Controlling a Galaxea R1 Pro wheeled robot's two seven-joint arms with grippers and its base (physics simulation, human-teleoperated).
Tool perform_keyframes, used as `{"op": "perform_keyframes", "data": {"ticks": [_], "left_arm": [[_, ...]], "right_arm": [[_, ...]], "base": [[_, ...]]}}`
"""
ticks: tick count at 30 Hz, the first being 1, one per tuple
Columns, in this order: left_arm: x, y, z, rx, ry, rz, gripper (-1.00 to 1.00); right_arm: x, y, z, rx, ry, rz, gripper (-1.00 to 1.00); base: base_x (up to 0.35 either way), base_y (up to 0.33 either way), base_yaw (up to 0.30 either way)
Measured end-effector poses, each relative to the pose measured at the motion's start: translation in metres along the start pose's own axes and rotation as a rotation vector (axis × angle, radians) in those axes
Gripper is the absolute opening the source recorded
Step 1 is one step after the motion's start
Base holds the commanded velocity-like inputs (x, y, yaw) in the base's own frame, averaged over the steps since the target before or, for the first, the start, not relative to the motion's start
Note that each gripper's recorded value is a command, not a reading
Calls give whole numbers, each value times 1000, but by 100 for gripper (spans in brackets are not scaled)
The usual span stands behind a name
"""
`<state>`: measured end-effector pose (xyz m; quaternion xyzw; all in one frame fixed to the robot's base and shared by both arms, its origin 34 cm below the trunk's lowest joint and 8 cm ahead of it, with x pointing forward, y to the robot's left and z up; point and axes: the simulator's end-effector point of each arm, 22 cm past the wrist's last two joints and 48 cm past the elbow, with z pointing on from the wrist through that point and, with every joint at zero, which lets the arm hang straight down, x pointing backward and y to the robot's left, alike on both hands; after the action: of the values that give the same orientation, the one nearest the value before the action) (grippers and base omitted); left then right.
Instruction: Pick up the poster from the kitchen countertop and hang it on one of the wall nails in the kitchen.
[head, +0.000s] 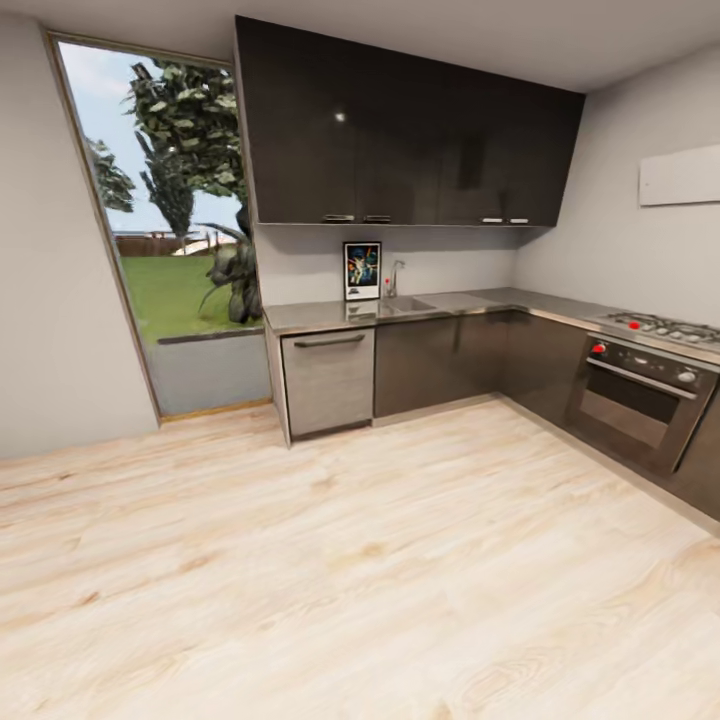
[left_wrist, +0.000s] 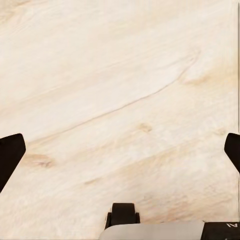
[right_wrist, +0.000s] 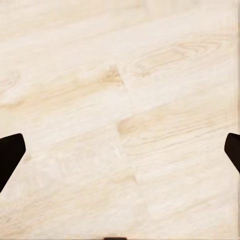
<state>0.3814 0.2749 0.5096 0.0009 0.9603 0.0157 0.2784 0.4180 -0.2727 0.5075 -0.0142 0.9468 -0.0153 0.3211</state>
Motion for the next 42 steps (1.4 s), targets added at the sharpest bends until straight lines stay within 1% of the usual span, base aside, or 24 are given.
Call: {"op": "perform_keyframes", "data": {"ticks": [5,23,34,42], "left_arm": [[0,0,0,0,0,0,100],[0,0,0,0,1,0,100],[1,0,0,0,2,0,100],[1,0,0,0,2,0,100]], "right_arm": [[0,0,0,0,1,0,100],[0,0,0,0,1,0,100],[0,-1,0,1,1,2,100],[0,-8,0,10,1,-3,100]], "base": [[266,-233,163],[250,-253,274],[233,-266,56],[229,-268,3]]}}
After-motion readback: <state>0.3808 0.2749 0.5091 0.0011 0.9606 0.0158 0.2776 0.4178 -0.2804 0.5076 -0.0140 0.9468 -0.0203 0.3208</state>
